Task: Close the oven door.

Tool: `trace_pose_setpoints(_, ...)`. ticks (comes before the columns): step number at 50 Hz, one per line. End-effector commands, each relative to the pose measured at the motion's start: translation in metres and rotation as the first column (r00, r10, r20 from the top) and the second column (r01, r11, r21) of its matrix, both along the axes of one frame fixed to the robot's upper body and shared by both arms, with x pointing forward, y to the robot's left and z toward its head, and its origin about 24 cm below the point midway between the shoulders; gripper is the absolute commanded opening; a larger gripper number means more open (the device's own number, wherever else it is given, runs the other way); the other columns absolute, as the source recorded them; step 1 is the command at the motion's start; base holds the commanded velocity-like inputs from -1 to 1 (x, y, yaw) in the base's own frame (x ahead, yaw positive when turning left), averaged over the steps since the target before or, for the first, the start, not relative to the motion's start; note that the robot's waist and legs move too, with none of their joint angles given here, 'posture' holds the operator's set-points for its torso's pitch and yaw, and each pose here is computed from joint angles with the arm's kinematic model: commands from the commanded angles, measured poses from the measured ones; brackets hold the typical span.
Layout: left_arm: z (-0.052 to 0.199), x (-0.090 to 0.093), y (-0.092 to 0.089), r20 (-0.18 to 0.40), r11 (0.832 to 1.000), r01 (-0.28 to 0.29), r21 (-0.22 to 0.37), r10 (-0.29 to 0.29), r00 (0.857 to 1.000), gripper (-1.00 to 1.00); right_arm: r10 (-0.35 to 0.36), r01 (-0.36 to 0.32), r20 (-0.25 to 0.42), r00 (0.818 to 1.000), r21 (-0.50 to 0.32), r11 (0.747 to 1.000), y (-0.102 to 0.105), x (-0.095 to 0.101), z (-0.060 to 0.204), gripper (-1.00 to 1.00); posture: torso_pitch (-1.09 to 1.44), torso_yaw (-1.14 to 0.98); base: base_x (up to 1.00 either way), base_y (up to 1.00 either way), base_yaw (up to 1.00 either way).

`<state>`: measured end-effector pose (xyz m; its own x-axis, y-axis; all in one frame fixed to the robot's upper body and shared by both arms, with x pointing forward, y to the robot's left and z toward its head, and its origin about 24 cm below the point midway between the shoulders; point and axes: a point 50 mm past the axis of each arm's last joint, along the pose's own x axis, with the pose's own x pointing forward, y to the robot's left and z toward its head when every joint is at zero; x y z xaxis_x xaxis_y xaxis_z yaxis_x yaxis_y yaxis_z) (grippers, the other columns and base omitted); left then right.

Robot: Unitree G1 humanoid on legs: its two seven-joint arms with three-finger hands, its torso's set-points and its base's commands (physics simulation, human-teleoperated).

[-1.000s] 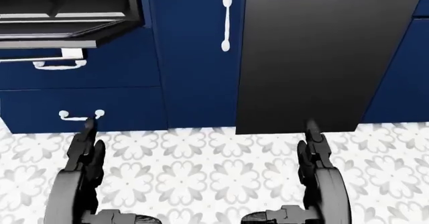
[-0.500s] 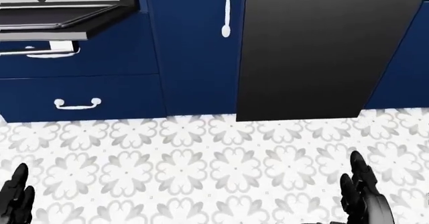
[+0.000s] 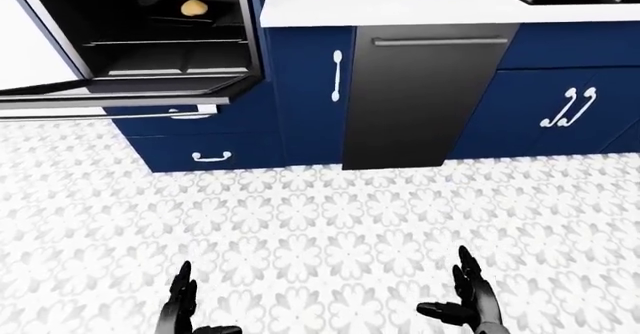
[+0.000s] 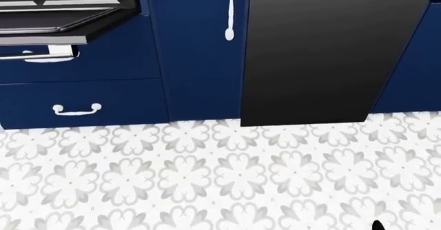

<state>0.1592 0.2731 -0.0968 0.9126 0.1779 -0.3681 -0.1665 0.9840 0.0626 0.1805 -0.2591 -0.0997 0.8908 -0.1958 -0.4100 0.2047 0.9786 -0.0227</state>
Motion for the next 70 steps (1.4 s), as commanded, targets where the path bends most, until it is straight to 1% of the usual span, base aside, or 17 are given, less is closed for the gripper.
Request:
trace_pose_setpoints(1,0.000,0.000,0.006,-0.024,0.999,-0.033,0.035,0.034,0.999,1.00,0.010,-0.009,0.037,0.999,-0.025,1.000,-0.004,0.006,0.007,1.00,0.00,0.00,0.00,0.00,0.00)
trace_pose_setpoints(2,0.001,-0.001,0.006,-0.020,0.999,-0.031,0.043,0.032,0.999,1.00,0.008,-0.007,0.034,0.999,-0.025,1.000,-0.005,0.006,0.006,1.00,0.00,0.00,0.00,0.00,0.00)
trace_pose_setpoints(4,0.000,-0.003,0.004,-0.013,1.000,-0.021,0.016,0.022,1.000,1.00,0.003,-0.002,0.022,1.000,-0.027,1.000,-0.005,0.002,0.004,1.00,0.00,0.00,0.00,0.00,0.00)
trace_pose_setpoints(6,-0.003,-0.009,0.002,-0.018,1.000,-0.019,0.013,0.020,1.000,1.00,0.004,-0.004,0.011,1.000,-0.029,1.000,-0.005,-0.002,0.002,1.00,0.00,0.00,0.00,0.00,0.00)
trace_pose_setpoints(9,-0.001,-0.008,0.004,0.000,0.999,-0.040,0.035,0.040,0.999,1.00,0.004,-0.004,0.012,1.000,-0.021,1.000,-0.006,-0.002,0.002,1.00,0.00,0.00,0.00,0.00,0.00)
trace_pose_setpoints(13,0.001,-0.008,0.008,0.005,0.998,-0.058,0.032,0.058,0.998,1.00,0.016,-0.016,0.010,1.000,-0.019,1.000,-0.004,-0.003,0.002,1.00,0.00,0.00,0.00,0.00,0.00)
trace_pose_setpoints(17,0.002,-0.007,0.011,0.007,0.998,-0.062,0.027,0.061,0.998,1.00,0.017,-0.017,0.005,1.000,-0.012,1.000,-0.005,-0.006,0.000,1.00,0.00,0.00,0.00,0.00,0.00)
trace_pose_setpoints(19,0.003,-0.006,0.009,0.008,0.997,-0.043,0.057,0.042,0.999,1.00,0.023,-0.023,0.001,1.000,0.008,1.000,-0.003,-0.007,-0.001,1.00,0.00,0.00,0.02,0.17,0.00)
trace_pose_setpoints(20,0.003,-0.006,0.009,0.008,0.997,-0.042,0.057,0.042,0.999,1.00,0.023,-0.023,0.000,1.000,0.008,1.000,-0.003,-0.007,-0.001,1.00,0.00,0.00,0.05,0.30,0.00)
trace_pose_setpoints(24,0.004,-0.004,0.010,0.016,0.997,-0.050,0.052,0.049,0.999,1.00,0.018,-0.018,-0.002,1.000,0.010,1.000,-0.004,-0.007,-0.001,1.00,0.00,0.00,0.06,0.35,0.00)
trace_pose_setpoints(25,0.004,-0.004,0.011,0.021,0.998,-0.062,0.031,0.061,0.998,1.00,0.019,-0.019,-0.003,1.000,0.010,1.000,-0.004,-0.007,-0.001,1.00,0.00,0.00,0.07,0.34,0.00)
trace_pose_setpoints(26,0.004,-0.004,0.011,0.021,0.998,-0.063,0.026,0.063,0.998,1.00,0.019,-0.019,-0.003,1.000,0.010,1.000,-0.003,-0.007,-0.001,1.00,0.00,0.00,0.07,0.35,0.00)
trace_pose_setpoints(30,0.004,-0.001,0.009,0.027,0.998,-0.052,0.031,0.051,0.998,1.00,0.019,-0.019,-0.007,1.000,0.015,1.000,-0.003,-0.007,-0.001,1.00,0.00,0.00,0.06,0.34,0.00)
trace_pose_setpoints(36,0.005,-0.002,0.011,0.029,0.998,-0.062,0.026,0.061,0.998,1.00,0.019,-0.019,-0.011,1.000,0.018,1.000,-0.002,-0.007,-0.002,1.00,0.00,0.00,0.06,0.35,0.00)
trace_pose_setpoints(39,0.005,-0.001,0.011,0.033,0.998,-0.062,0.020,0.062,0.998,1.00,0.013,-0.012,-0.011,1.000,0.029,0.999,-0.002,-0.006,-0.002,1.00,0.00,0.00,0.06,0.37,0.00)
trace_pose_setpoints(40,0.006,0.000,0.010,0.045,0.998,-0.060,0.007,0.060,0.997,1.00,0.011,-0.011,-0.010,1.000,0.030,0.999,-0.003,-0.006,-0.002,1.00,0.00,0.00,0.07,0.41,0.00)
trace_pose_setpoints(70,0.005,-0.003,0.010,0.042,0.998,-0.066,0.005,0.066,0.997,1.00,0.005,-0.004,-0.014,1.000,0.033,0.999,-0.004,-0.007,-0.002,1.00,0.00,0.00,0.10,0.42,0.00)
